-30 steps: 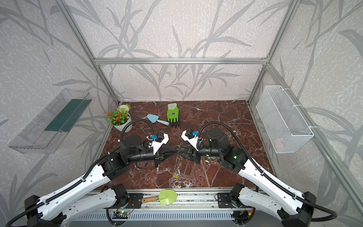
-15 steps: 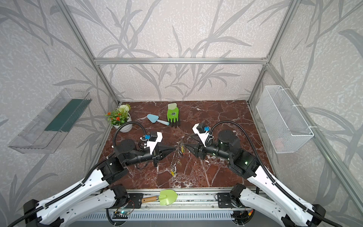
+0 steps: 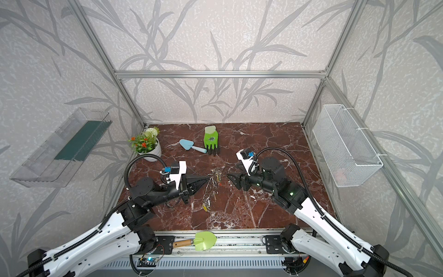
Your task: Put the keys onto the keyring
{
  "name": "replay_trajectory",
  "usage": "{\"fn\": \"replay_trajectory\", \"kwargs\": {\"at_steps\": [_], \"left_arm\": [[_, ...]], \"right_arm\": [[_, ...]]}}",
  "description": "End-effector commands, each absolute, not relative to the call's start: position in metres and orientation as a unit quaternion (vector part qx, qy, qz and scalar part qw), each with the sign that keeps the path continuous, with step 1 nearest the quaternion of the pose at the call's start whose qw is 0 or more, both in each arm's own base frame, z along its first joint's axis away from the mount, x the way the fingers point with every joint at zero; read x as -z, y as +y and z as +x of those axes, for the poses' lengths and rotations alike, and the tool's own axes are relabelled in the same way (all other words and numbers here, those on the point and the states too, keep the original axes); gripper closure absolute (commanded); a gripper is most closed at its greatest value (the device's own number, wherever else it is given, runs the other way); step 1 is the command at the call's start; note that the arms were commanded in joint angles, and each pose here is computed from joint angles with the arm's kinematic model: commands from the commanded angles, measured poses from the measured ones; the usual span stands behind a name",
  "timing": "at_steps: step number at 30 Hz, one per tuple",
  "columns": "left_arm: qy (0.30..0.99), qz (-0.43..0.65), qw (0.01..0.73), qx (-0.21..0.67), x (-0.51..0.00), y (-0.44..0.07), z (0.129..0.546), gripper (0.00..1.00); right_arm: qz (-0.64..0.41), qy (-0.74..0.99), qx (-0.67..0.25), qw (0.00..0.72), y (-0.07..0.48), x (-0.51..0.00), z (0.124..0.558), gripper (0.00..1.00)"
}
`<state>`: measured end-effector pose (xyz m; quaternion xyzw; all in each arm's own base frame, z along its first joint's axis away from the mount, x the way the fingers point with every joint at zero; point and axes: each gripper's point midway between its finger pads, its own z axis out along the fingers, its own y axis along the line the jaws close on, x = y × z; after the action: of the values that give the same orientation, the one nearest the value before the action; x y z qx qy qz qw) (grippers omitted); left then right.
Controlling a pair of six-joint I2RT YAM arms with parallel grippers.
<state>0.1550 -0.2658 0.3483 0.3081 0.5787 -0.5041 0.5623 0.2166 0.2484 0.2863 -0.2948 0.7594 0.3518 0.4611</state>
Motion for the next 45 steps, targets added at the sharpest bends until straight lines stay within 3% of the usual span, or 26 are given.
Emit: {"fn": "replay_trajectory", "kwargs": {"at_steps": [1,15,23,35,41,45], "left_arm": [[0.54,0.295,0.594,0.519,-0.374,-0.258,0.149,1.0],[0.554,0.285,0.591,0.513,-0.372,-0.265,0.161,1.0],[0.554,0.281,0.589,0.518,-0.374,-0.268,0.163,1.0],[0.558,0.278,0.584,0.52,-0.37,-0.266,0.162,1.0],[0.559,0.274,0.584,0.521,-0.37,-0.265,0.162,1.0],[0.564,0.271,0.583,0.517,-0.368,-0.264,0.164,1.0]], "right_arm": [[-0.301,0.743,-0.387,0.457,0.259,-0.29,0.213,0.32],[-0.406,0.638,-0.49,0.434,0.279,-0.308,0.148,0.4],[-0.428,0.629,-0.49,0.425,0.292,-0.307,0.145,0.41],[-0.406,0.643,-0.46,0.459,0.301,-0.313,0.174,0.65],[-0.401,0.641,-0.455,0.471,0.299,-0.316,0.176,0.87],[-0.397,0.642,-0.447,0.479,0.293,-0.318,0.175,0.96]]}}
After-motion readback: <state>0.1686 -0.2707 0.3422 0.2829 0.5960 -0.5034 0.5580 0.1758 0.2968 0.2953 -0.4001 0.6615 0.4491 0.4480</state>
